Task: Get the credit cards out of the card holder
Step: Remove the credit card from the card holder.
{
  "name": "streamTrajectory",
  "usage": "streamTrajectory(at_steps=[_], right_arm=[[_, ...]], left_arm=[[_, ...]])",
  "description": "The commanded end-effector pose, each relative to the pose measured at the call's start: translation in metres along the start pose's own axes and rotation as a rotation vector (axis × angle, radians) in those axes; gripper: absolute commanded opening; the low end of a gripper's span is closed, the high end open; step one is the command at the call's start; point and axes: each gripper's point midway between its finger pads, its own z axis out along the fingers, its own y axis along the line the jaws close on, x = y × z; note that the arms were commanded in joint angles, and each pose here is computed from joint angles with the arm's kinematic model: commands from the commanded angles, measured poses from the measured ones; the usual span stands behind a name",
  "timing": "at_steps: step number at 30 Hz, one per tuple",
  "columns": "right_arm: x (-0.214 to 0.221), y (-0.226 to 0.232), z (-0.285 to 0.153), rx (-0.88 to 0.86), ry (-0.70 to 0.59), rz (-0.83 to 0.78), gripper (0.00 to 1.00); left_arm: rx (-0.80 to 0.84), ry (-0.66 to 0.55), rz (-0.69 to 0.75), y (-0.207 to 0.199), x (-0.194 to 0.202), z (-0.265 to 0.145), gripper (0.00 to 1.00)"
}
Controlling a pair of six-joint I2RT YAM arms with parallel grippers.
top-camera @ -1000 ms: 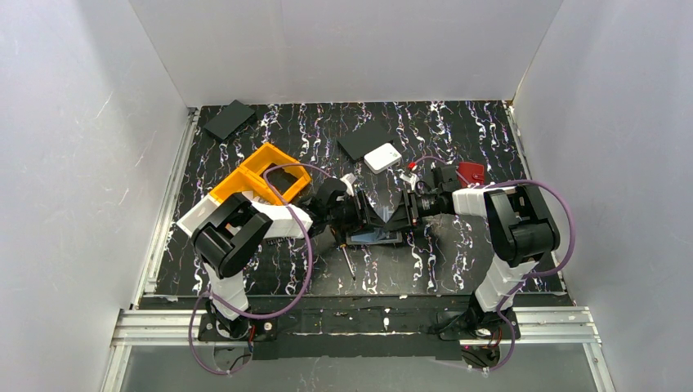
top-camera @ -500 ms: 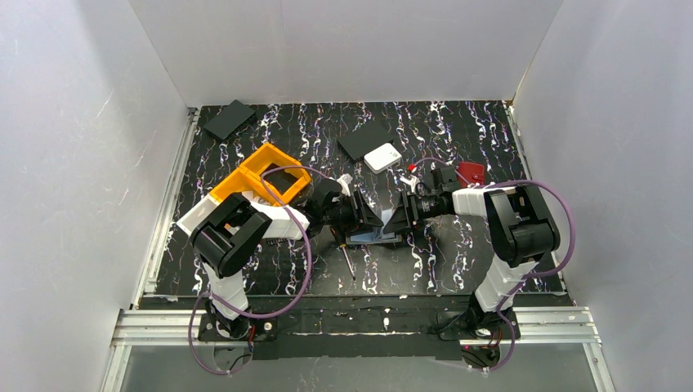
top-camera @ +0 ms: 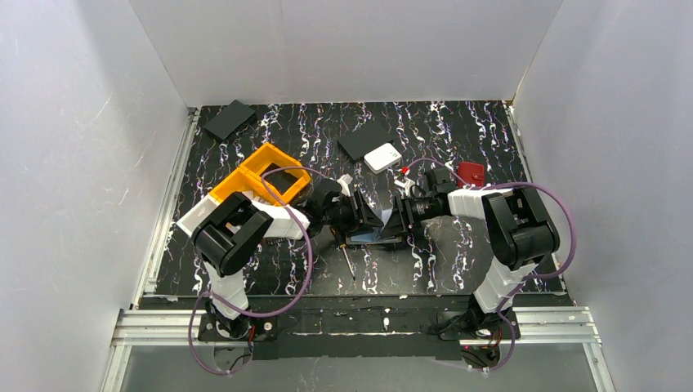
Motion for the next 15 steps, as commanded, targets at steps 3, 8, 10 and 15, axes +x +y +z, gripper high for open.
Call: streamTrajectory(at_steps=[3, 8, 10, 15], right_arm=[[-0.017, -0.004, -0.007, 0.096, -0.039, -0.073, 0.52], [-0.017, -0.012, -0.009, 0.14, -0.037, -0.072, 0.44], [-0.018, -0.014, -0.009, 0.151, -0.037, -0.075, 0.43], [-0.018, -0.018, -0.011, 0.188, -0.037, -0.089, 0.43]], left_arm=[[0.013, 0.004, -0.001, -0.003, -0.003, 0.001, 0.49], [0.012, -0.006, -0.011, 0.0, -0.003, -0.002, 0.57], [0.012, -0.01, -0.019, 0.002, -0.005, -0.003, 0.58], [0.003, -0.027, -0.029, 0.008, -0.009, -0.007, 0.52]])
